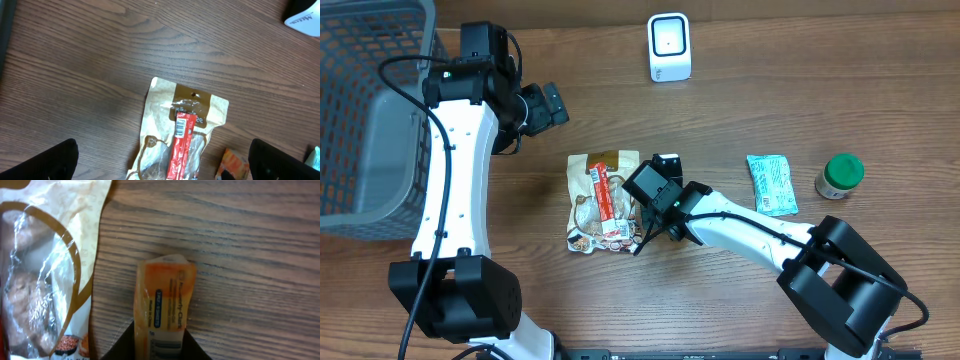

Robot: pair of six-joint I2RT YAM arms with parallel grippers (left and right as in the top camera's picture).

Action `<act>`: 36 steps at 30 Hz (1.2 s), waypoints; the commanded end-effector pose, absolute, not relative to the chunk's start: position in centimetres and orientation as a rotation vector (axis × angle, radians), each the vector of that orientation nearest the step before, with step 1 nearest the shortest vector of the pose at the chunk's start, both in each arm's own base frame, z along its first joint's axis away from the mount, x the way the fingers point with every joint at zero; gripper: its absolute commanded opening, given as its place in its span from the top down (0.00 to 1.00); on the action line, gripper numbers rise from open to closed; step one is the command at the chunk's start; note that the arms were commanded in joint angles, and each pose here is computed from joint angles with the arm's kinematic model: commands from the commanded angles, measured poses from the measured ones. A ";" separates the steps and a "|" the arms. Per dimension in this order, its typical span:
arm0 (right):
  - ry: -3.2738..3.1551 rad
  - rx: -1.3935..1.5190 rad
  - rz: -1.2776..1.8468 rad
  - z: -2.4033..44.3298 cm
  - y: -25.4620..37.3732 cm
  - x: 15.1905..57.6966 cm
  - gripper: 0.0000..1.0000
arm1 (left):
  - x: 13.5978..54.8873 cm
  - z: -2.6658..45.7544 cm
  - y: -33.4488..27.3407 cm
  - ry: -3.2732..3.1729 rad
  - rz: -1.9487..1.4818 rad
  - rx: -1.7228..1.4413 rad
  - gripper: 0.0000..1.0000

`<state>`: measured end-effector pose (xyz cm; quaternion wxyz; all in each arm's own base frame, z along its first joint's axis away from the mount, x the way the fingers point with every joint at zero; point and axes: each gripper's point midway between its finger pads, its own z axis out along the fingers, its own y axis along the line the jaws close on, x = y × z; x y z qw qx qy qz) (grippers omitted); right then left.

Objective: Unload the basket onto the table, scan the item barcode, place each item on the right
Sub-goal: 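Grasp the small orange pack with the right gripper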

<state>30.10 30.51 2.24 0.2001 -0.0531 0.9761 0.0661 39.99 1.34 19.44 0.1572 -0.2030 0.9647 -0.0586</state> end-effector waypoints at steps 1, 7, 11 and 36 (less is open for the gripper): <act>2.714 -0.139 0.172 2.4 30.4 30.5 0.53 | 40.0 20.7 1.2 2.731 -0.168 -0.549 0.00; 2.612 -0.095 0.080 3.2 29.5 32.4 0.48 | 40.1 20.7 1.1 2.732 -0.168 -0.548 0.00; 2.586 -0.084 0.098 3.5 29.8 32.9 0.66 | 40.0 20.7 1.1 2.732 -0.168 -0.547 0.00; 2.701 -0.130 0.123 2.4 29.8 30.8 0.51 | 40.0 20.7 1.1 2.732 -0.169 -0.547 0.00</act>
